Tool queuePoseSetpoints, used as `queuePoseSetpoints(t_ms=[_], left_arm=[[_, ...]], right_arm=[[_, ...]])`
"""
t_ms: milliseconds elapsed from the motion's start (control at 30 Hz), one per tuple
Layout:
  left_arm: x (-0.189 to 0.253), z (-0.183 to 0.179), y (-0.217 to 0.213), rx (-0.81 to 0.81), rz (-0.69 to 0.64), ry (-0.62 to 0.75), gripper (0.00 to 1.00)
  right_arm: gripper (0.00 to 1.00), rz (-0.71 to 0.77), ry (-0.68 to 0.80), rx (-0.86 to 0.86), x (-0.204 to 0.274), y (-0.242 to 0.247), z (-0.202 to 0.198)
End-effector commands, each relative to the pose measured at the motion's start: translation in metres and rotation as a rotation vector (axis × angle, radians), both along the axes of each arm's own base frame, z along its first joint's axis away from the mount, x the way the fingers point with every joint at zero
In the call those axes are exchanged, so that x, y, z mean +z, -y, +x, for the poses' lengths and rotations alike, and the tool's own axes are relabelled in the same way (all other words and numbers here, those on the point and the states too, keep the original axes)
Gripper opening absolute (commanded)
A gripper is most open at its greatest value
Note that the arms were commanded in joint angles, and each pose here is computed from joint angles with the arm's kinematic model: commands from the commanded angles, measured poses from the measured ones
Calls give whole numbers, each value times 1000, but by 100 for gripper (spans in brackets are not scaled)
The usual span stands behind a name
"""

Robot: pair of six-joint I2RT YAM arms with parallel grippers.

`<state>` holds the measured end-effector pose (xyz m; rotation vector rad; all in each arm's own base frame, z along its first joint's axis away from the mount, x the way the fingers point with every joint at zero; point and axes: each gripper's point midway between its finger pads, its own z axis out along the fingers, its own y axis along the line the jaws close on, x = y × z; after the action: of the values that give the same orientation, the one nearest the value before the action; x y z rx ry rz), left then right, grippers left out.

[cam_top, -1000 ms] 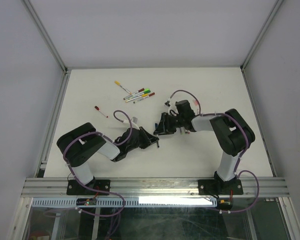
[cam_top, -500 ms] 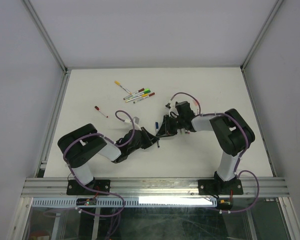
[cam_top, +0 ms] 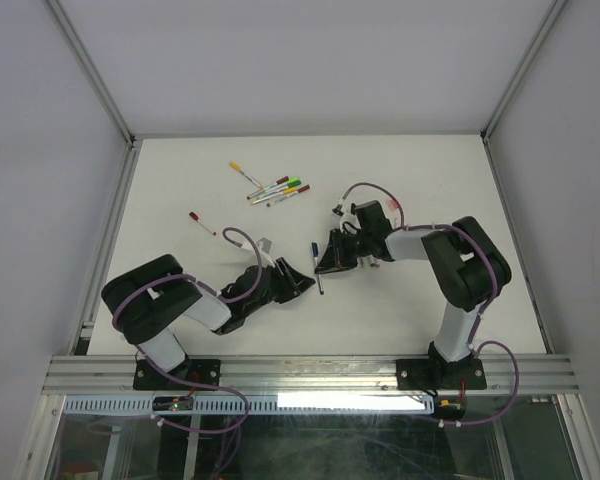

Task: Open the pen caps
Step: Pick up the pen from the center of the board, then open the pen cap from the pen.

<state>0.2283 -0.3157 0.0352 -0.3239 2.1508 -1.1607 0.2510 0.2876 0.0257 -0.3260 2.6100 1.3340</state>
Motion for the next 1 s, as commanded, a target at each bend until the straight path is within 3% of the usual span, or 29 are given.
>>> queuePoseSetpoints(t_ms=[0, 167, 300, 400, 667, 967], left_arm=[[34, -8, -5, -30, -73, 122, 44], [60, -9, -20, -20, -76, 232, 65], [109, -8, -23, -65, -136, 385, 84], [143, -6, -26, -116, -192, 482, 92], [202, 1, -33, -177, -293, 602, 93], [219, 4, -7, -278, -370, 630, 87]], right_arm=[[0, 75, 117, 48, 28, 0, 20], [0, 151, 165, 144, 44, 1, 14], [0, 261, 209, 257, 72, 1, 5], [0, 365, 270, 349, 96, 4, -3], [0, 517, 412, 480, 148, 11, -26], [0, 574, 452, 527, 167, 14, -37]])
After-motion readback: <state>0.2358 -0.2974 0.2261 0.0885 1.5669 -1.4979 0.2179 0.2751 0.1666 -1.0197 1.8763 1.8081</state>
